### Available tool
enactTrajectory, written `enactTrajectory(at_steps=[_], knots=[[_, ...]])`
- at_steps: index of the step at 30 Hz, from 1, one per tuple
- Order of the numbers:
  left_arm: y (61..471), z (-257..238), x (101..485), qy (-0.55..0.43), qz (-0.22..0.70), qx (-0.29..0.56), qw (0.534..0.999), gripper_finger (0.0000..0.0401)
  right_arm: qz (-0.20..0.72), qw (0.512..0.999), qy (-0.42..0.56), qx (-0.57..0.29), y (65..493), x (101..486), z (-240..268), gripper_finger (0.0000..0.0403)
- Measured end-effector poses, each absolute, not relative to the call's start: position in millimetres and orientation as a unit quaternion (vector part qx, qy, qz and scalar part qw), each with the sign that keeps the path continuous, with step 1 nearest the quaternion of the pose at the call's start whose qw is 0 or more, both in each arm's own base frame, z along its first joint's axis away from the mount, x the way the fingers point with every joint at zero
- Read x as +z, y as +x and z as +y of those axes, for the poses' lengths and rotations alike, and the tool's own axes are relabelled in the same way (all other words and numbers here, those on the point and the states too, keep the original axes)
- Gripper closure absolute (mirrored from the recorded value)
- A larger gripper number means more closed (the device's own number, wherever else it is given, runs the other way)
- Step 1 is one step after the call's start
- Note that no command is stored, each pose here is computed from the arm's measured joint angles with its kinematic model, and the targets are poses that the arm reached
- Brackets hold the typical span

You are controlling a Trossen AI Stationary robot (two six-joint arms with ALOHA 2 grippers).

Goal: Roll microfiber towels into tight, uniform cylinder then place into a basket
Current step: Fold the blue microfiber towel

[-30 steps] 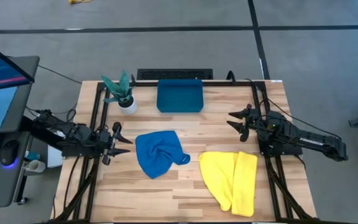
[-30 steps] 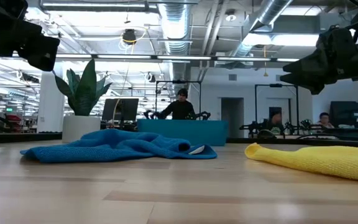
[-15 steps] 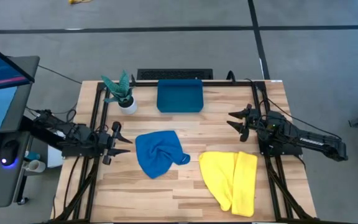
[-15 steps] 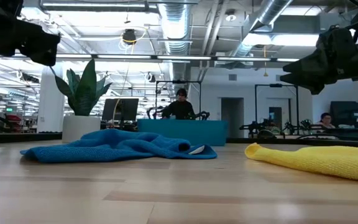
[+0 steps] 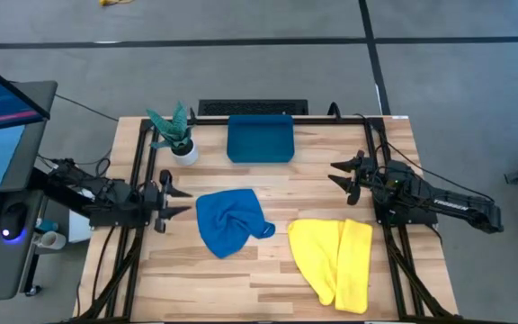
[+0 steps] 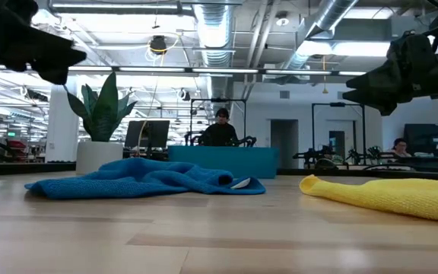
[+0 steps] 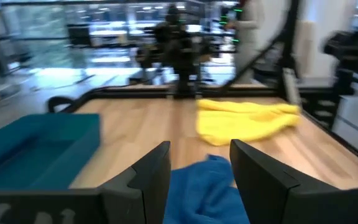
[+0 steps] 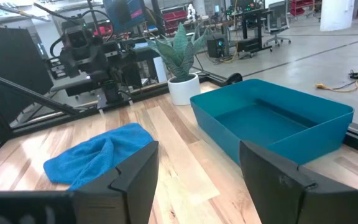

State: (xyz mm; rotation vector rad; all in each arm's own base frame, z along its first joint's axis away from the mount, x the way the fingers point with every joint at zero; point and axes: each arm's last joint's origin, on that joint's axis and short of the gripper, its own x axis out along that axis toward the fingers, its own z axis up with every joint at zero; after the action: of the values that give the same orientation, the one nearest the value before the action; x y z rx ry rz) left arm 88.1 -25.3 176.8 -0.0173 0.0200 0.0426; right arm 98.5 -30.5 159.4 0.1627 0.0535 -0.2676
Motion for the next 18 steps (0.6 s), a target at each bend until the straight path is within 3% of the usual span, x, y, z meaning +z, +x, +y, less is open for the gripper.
enactTrajectory(at_steps=[13, 18], knots=[[86.5, -16.8, 181.8, -0.079, -0.024, 0.169, 0.982, 0.0242, 0.027, 0.987, 0.081, -0.133, 98.5, 159.3, -30.5, 0.0159], [85.4, -11.8, 195.5, -0.048, -0.076, 0.203, 0.975, 0.0242, 0.026, 0.987, 0.081, -0.133, 98.5, 159.4, -30.5, 0.0159]])
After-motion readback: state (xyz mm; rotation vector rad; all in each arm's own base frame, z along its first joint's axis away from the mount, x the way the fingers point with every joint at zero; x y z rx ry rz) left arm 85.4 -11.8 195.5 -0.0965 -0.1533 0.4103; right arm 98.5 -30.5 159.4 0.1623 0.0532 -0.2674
